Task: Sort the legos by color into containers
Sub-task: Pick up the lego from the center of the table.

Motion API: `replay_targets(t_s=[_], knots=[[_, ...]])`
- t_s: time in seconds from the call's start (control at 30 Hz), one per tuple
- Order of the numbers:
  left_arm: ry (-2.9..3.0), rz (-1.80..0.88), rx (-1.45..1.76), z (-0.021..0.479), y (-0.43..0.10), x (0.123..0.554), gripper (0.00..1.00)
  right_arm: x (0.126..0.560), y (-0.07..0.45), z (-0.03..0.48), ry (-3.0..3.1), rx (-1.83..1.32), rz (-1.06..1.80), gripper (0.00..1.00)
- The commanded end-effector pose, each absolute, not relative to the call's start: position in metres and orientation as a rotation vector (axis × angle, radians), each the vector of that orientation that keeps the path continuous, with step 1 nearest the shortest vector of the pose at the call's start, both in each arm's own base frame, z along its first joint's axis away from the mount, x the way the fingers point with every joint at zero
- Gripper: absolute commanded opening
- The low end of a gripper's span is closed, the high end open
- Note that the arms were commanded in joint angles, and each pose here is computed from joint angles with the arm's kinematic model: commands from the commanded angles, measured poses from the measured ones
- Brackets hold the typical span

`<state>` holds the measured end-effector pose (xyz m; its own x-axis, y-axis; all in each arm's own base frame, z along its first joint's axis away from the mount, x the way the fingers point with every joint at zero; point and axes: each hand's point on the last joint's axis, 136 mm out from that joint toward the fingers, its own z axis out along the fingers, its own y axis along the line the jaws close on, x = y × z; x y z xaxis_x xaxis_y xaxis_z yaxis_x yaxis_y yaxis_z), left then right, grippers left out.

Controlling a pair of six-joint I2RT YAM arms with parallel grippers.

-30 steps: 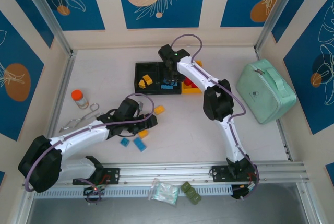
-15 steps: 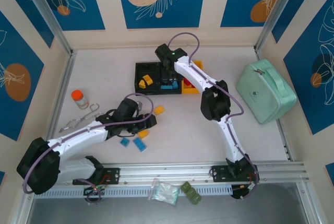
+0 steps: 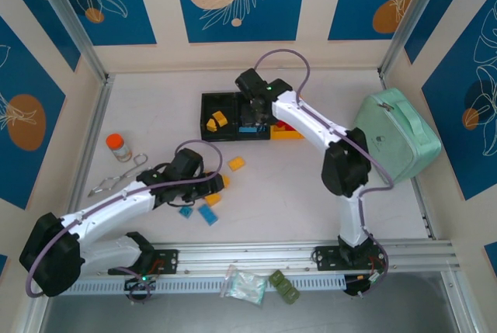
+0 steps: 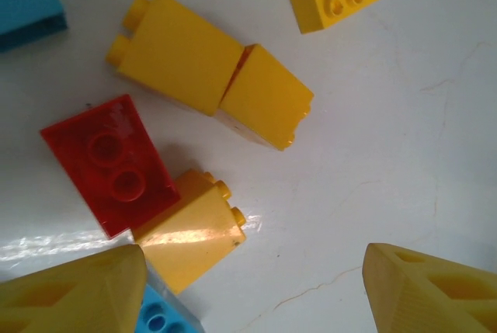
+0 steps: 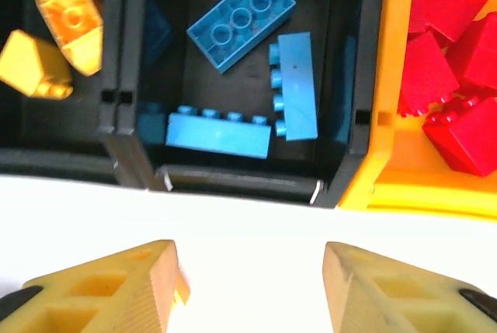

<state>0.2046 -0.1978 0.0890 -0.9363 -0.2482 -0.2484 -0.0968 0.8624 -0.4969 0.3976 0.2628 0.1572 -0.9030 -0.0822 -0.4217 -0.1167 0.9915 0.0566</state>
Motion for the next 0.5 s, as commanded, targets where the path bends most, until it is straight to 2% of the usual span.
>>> replay_targets(t_s=[0.0,0.3,0.47], knots=[[2.724,-0.608,-0.235,0.099,-0.186,0.211,0.73,0.378,0.270,0.171,2.673,-0.148,0.267,0.55],[2.733,-0.517,0.061,0.117,-0.214,0.245,0.71,0.285,0.256,0.165,2.647,-0.234,0.635,0.56],[2.677,-0.501,0.260,0.125,-0.240,0.273,0.71,0.235,0.239,0.163,2.614,-0.255,0.806,0.60]])
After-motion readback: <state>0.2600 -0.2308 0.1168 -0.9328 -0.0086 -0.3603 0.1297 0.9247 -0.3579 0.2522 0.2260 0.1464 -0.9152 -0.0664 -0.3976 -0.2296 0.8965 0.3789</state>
